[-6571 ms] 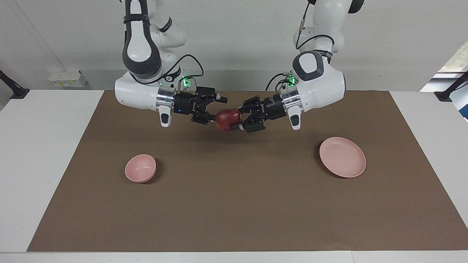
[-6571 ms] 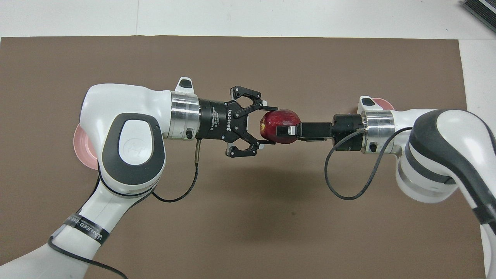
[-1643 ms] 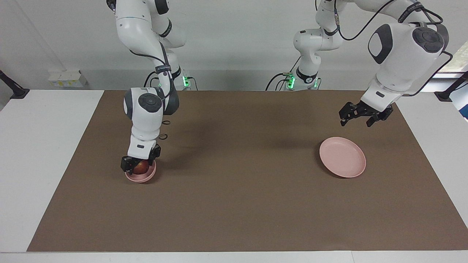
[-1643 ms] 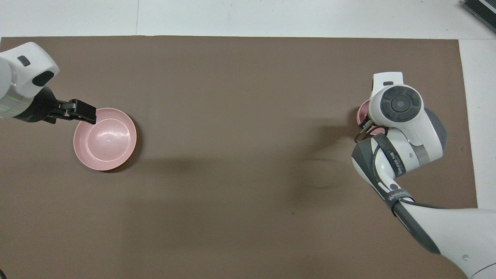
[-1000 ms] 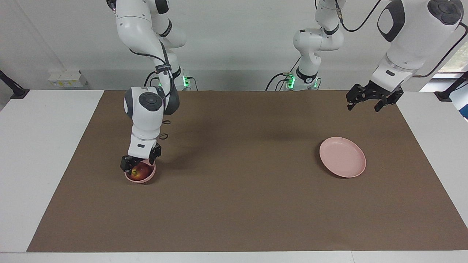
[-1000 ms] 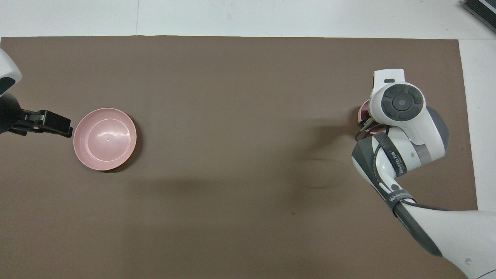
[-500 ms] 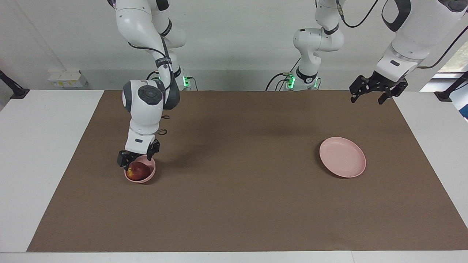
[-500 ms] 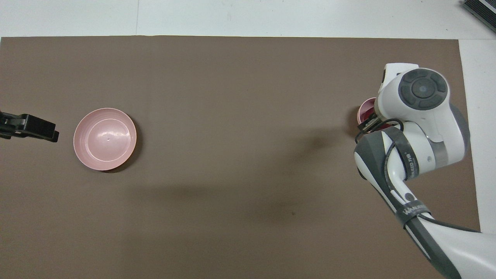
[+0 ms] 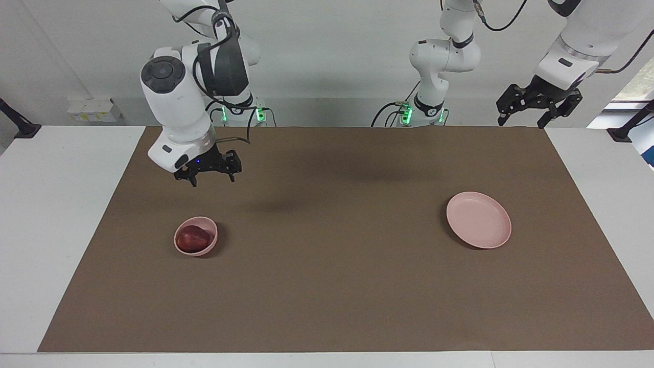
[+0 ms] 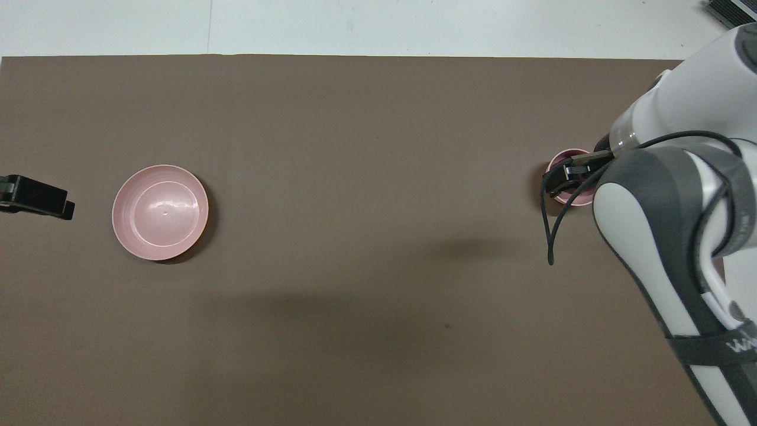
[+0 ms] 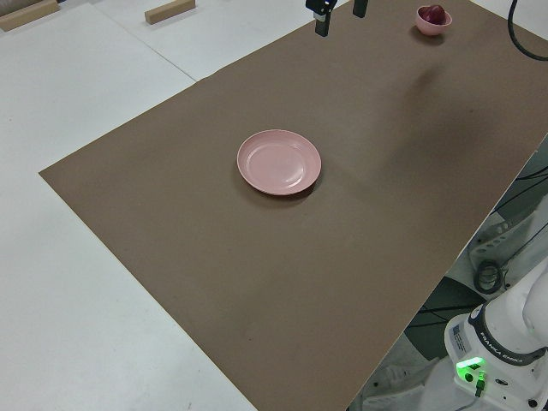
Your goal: Move apple from plate to bowl
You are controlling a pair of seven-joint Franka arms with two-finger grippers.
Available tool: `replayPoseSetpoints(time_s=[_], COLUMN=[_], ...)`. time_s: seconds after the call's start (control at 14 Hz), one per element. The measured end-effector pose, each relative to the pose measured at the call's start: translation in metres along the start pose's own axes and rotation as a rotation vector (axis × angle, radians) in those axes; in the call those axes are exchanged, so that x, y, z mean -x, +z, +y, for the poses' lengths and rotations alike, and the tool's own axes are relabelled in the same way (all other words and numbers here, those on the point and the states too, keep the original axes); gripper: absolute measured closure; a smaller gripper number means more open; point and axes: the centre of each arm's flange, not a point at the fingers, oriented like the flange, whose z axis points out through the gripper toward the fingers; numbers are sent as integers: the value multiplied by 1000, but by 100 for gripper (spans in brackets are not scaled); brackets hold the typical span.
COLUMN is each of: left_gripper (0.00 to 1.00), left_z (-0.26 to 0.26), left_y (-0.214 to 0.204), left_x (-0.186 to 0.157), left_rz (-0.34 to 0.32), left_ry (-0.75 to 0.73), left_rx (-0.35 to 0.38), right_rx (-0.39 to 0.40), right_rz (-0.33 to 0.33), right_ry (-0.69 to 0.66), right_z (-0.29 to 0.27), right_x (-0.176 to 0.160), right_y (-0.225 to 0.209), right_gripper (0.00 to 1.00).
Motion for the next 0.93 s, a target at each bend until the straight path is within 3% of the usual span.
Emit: replayPoseSetpoints(time_s=[0.36,0.93], left_gripper=[0,0], left_z=[-5,-5], left_y=[0,0], left_x=[1,1], left_rz=[-2,-2], left_ry=[-10,-10], left_rx=[1,1], right_rx=[-41,-49], right_rz=[59,68], right_ry=[103,158], right_z=[36,78], right_x=[37,50], right_y=[-67,-81], right_gripper=[0,0])
